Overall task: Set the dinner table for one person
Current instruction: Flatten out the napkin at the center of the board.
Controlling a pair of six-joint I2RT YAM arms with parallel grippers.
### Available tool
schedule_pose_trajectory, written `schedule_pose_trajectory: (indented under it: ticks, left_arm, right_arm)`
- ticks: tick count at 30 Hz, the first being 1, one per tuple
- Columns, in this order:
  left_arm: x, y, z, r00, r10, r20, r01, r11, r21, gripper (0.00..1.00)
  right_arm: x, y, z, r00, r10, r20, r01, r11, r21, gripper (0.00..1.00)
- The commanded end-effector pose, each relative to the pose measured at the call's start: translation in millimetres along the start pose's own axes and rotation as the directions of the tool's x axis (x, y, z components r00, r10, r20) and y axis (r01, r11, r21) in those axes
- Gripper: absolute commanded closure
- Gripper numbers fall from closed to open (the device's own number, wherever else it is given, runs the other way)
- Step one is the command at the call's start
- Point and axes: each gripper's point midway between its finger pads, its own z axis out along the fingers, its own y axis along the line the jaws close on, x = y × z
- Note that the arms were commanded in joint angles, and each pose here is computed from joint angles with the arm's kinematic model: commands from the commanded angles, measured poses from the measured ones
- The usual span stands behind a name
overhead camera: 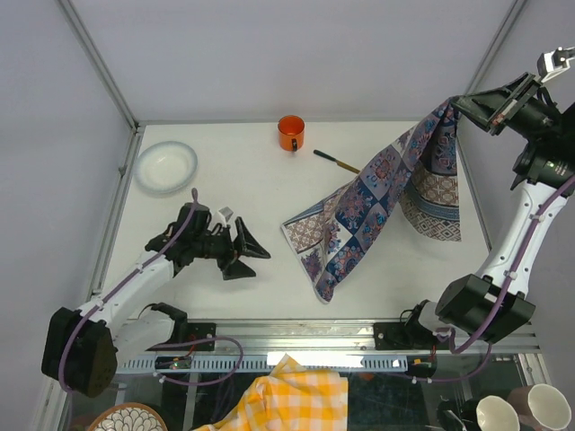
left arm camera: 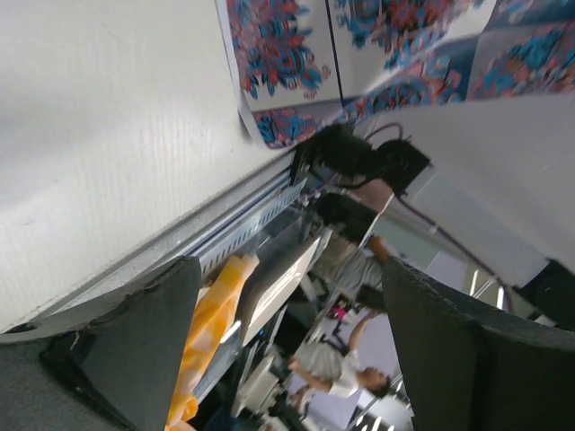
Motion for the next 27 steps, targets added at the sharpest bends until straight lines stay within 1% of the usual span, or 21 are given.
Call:
schedule_pose_trajectory:
  ticks: [1, 3, 4, 6, 8, 11, 14, 16, 19, 20, 22, 24, 25, 27]
  left_arm:
    - [24.4, -27.2, 23.5, 0.984, 0.174, -0.049, -0.172, 0.984, 0.034, 0.18]
    - [34.4, -22.0, 41.1, 0.956, 0.285, -0.076, -0.289, 0.955, -0.059, 0.22]
    - [35.4, -26.3, 48.1, 0.933, 0.353, -0.07, -0.359, 0.928, -0.103, 0.22]
    - [42.5, -26.1, 62.1, 0.881, 0.465, -0.091, -0.473, 0.861, -0.184, 0.22]
    - [45.1, -22.0, 73.1, 0.83, 0.548, -0.099, -0.553, 0.789, -0.269, 0.22]
    - [48.7, -10.6, 84.8, 0.753, 0.649, -0.109, -0.636, 0.675, -0.374, 0.23]
    - [49.7, 2.5, 92.7, 0.691, 0.715, -0.108, -0.676, 0.587, -0.444, 0.23]
    - [53.1, 14.0, 97.9, 0.647, 0.752, -0.128, -0.699, 0.517, -0.494, 0.25]
    - [61.1, 34.3, 107.6, 0.543, 0.817, -0.196, -0.732, 0.345, -0.588, 0.25]
    - [66.1, 37.3, 112.3, 0.498, 0.839, -0.22, -0.744, 0.283, -0.605, 0.25]
    - [74.3, 34.1, 120.1, 0.42, 0.876, -0.238, -0.747, 0.184, -0.639, 0.25]
    - [85.3, 28.1, 129.2, 0.363, 0.901, -0.238, -0.753, 0.133, -0.645, 0.25]
    - [90.8, 23.5, 132.5, 0.345, 0.911, -0.226, -0.755, 0.126, -0.644, 0.24]
    - [97.0, 11.7, 135.0, 0.341, 0.922, -0.184, -0.754, 0.151, -0.64, 0.24]
  right_arm:
    - [0.0, 22.7, 3.9, 0.997, -0.076, 0.006, 0.077, 0.997, -0.021, 1.0]
    - [3.0, 21.9, 6.8, 0.997, -0.075, -0.005, 0.075, 0.997, -0.025, 1.0]
    - [4.8, 21.6, 8.2, 0.997, -0.071, -0.011, 0.07, 0.997, -0.026, 1.0]
    - [6.9, 21.5, 10.4, 0.997, -0.072, -0.02, 0.071, 0.997, -0.028, 1.0]
    - [7.4, 21.6, 11.6, 0.997, -0.073, -0.022, 0.072, 0.997, -0.028, 1.0]
    - [8.9, 21.8, 13.2, 0.997, -0.071, -0.03, 0.07, 0.997, -0.031, 1.0]
    - [9.5, 20.5, 14.1, 0.997, -0.069, -0.032, 0.068, 0.997, -0.031, 1.0]
    - [9.8, 19.4, 14.5, 0.997, -0.067, -0.033, 0.066, 0.997, -0.031, 1.0]
    - [10.0, 19.4, 15.1, 0.997, -0.065, -0.036, 0.064, 0.997, -0.032, 1.0]
    - [9.9, 19.4, 15.2, 0.997, -0.066, -0.035, 0.065, 0.997, -0.032, 1.0]
    - [9.7, 19.3, 15.3, 0.997, -0.065, -0.035, 0.064, 0.997, -0.032, 1.0]
    - [9.9, 19.6, 15.5, 0.997, -0.064, -0.036, 0.063, 0.998, -0.032, 1.0]
    - [9.8, 19.6, 15.6, 0.997, -0.063, -0.037, 0.062, 0.998, -0.032, 1.0]
    - [9.8, 20.3, 16.2, 0.997, -0.063, -0.039, 0.061, 0.998, -0.034, 1.0]
